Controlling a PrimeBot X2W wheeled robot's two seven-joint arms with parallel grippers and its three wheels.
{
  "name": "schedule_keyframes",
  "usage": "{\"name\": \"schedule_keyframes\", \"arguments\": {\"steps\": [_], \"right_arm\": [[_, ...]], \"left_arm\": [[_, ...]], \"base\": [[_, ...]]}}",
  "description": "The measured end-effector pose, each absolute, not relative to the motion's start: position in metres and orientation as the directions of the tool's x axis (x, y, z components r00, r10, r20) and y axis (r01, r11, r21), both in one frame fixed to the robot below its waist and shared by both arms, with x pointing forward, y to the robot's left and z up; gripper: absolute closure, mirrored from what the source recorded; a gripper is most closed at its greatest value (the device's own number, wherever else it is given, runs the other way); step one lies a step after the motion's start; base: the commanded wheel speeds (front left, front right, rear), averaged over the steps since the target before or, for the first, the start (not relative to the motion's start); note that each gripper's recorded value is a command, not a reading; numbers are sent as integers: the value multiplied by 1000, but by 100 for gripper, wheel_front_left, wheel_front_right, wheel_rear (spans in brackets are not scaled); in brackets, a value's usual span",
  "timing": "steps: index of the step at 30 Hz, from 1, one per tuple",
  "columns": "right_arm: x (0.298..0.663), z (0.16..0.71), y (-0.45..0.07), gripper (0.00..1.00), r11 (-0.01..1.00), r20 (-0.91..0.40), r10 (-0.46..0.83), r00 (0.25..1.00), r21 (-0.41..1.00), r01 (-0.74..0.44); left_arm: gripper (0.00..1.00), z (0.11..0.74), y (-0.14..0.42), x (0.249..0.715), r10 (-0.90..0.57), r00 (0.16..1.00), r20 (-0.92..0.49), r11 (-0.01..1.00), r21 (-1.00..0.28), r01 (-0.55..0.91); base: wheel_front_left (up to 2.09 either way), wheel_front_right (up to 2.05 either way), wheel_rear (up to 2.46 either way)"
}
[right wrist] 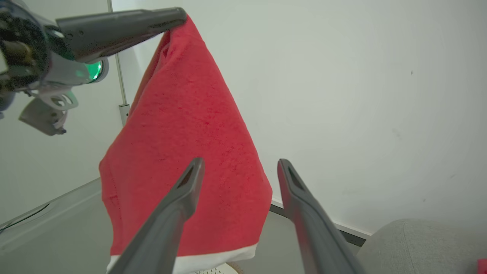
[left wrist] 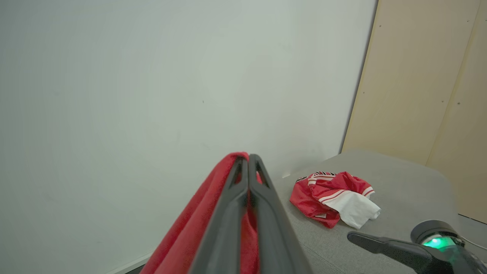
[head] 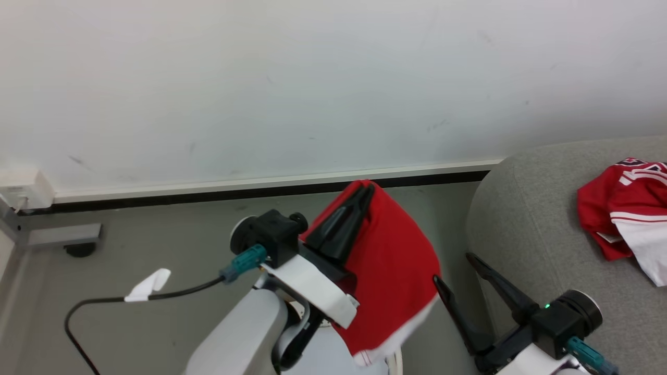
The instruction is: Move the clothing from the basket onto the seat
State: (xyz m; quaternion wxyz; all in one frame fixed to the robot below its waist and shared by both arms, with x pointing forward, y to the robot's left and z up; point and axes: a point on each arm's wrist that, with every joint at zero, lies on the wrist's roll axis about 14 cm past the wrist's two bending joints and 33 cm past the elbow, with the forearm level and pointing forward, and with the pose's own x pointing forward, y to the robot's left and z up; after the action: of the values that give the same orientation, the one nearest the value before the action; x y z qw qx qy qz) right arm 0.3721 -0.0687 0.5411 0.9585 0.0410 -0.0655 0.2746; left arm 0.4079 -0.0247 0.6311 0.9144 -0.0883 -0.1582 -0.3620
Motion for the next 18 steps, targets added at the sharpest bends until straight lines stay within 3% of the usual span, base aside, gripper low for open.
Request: {"name": "schedule_keyframes", "arguments": {"steps": [11,18], "right_arm": [[386,500,-19,0,734,-32,678,735,-27,-678],[395,514,17,0,672,-20,739,674,-54,-738]], "left_arm": [[100,610,-56,366,-744,604,286,627,-17,779],[100,599,-63,339,-791,564,236,581,5,814]], "base": [[0,0,0],[0,0,0]]}}
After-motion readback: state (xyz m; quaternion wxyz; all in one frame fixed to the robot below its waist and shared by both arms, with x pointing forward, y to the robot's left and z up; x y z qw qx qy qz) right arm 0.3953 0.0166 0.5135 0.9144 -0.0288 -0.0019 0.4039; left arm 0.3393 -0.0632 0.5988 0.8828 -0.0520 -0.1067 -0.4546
